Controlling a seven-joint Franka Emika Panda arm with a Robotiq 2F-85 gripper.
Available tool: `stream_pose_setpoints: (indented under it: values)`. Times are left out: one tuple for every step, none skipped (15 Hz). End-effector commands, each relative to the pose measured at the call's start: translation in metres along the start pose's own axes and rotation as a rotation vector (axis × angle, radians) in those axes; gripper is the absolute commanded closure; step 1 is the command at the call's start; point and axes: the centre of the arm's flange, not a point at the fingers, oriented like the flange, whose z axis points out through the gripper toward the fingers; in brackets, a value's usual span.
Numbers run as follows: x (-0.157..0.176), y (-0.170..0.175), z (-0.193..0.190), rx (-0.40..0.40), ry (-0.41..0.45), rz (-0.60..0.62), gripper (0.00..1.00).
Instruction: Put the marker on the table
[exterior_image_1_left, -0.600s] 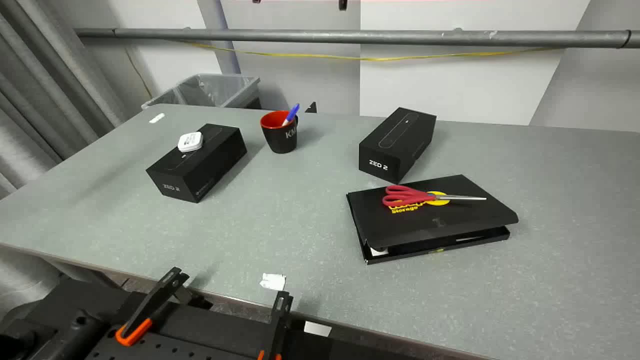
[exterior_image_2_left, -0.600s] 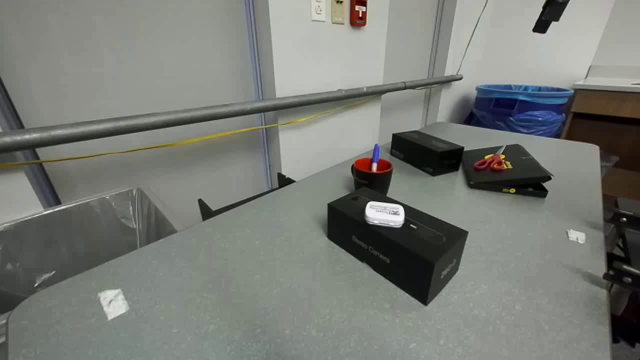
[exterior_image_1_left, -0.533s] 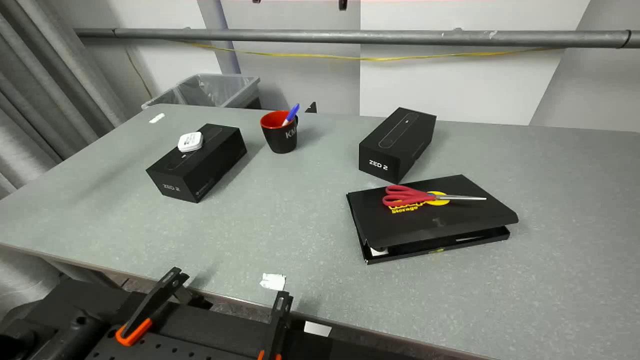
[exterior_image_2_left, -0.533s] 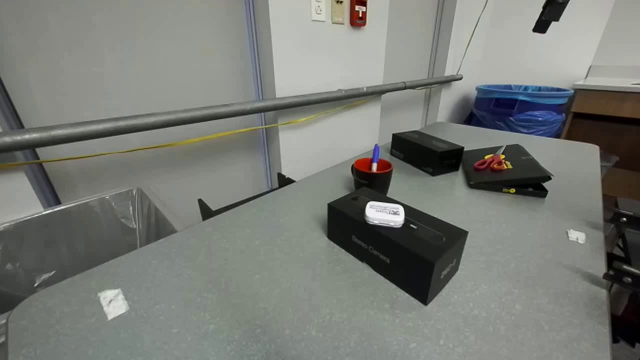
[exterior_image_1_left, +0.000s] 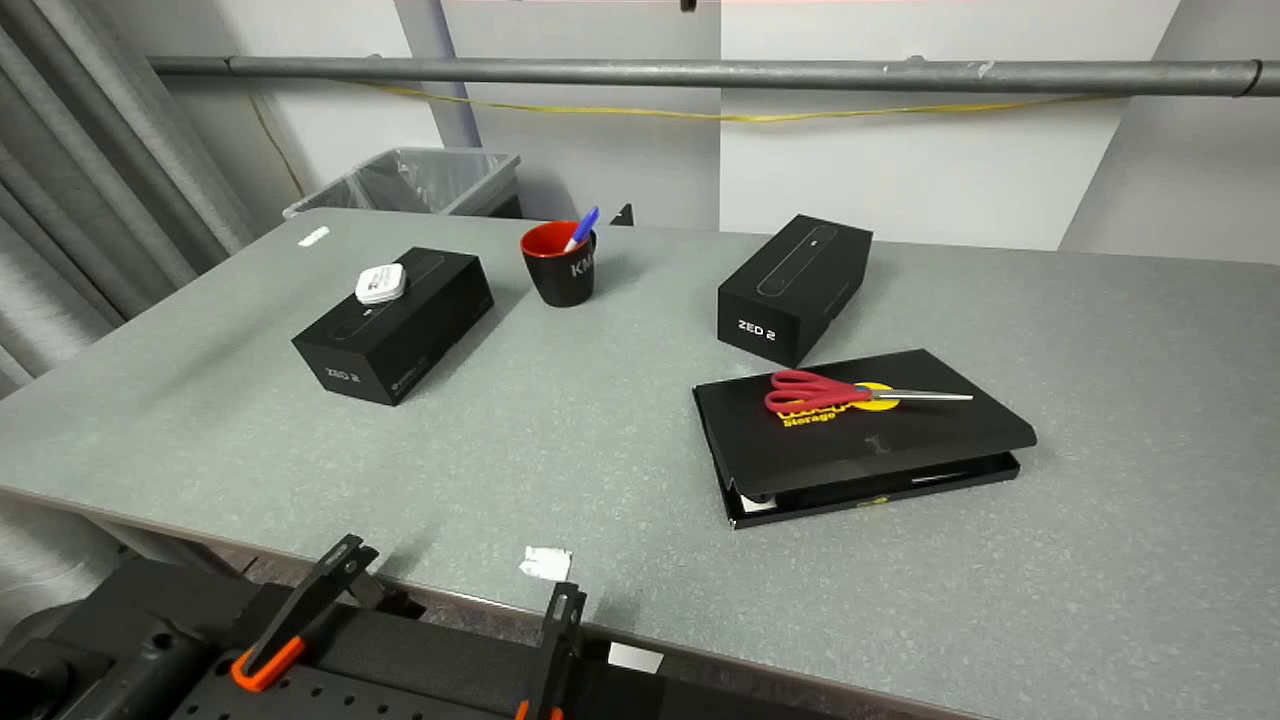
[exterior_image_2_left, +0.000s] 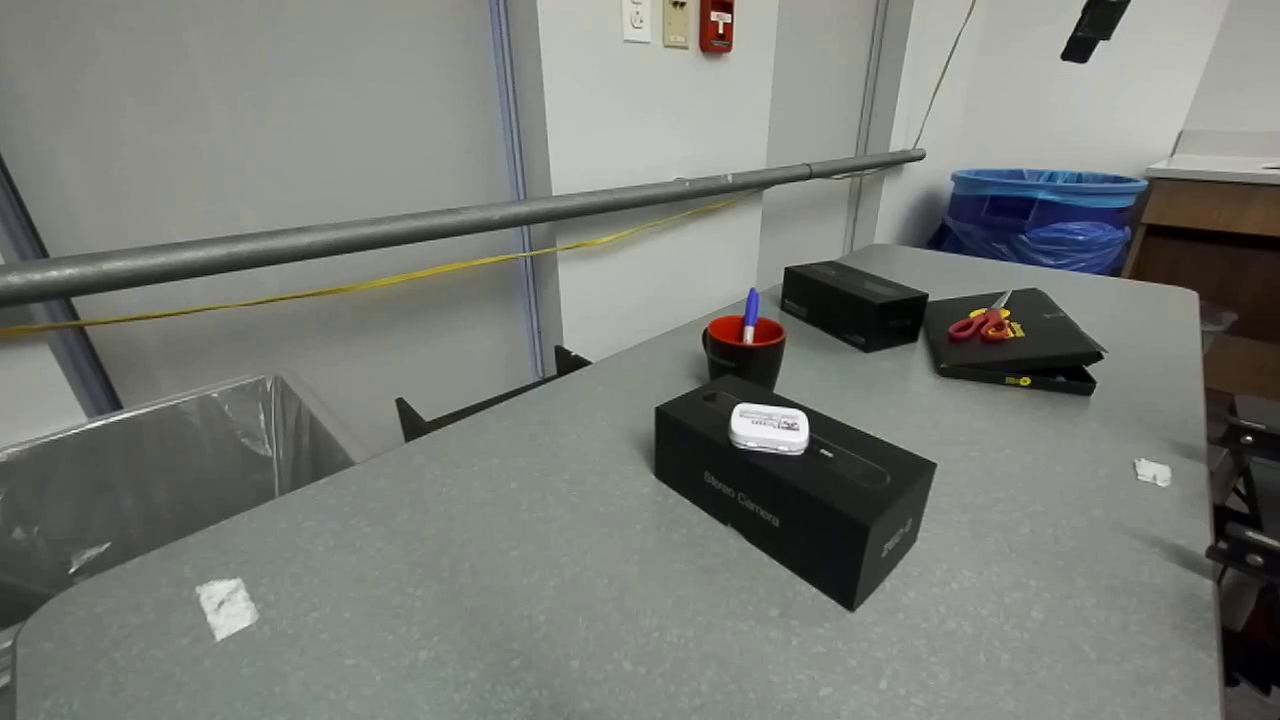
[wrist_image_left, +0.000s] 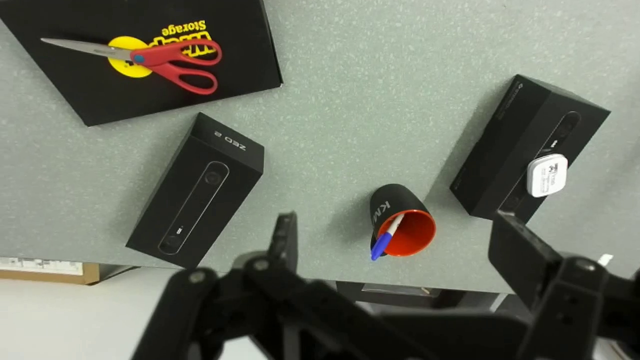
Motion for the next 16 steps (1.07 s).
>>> stream_pose_setpoints:
  values:
    - [0.033,-0.020,0.023,-0.036,0.082,0.092,0.00]
    - [0.052,-0.033,0.037,-0.050,0.124,0.116,0.00]
    - [0.065,-0.042,0.046,-0.063,0.158,0.135,0.00]
    - [0.081,-0.055,0.059,-0.077,0.187,0.154,0.00]
    - [0.093,-0.066,0.069,-0.088,0.209,0.172,0.00]
    - [0.106,-0.078,0.080,-0.115,0.249,0.193,0.00]
    - [0.115,-0.089,0.090,-0.140,0.283,0.214,0.00]
    - [0.122,-0.097,0.100,-0.155,0.310,0.233,0.00]
    - [0.127,-0.104,0.108,-0.155,0.328,0.255,0.00]
    - [0.129,-0.108,0.113,-0.148,0.339,0.268,0.00]
    - [0.125,-0.110,0.111,-0.111,0.323,0.265,0.00]
    - [0.113,-0.109,0.111,-0.116,0.306,0.234,0.00]
    - [0.115,-0.111,0.116,-0.113,0.300,0.239,0.00]
    - [0.117,-0.110,0.116,-0.112,0.299,0.241,0.00]
    - [0.118,-0.110,0.115,-0.112,0.302,0.243,0.00]
    - [0.118,-0.110,0.114,-0.112,0.304,0.243,0.00]
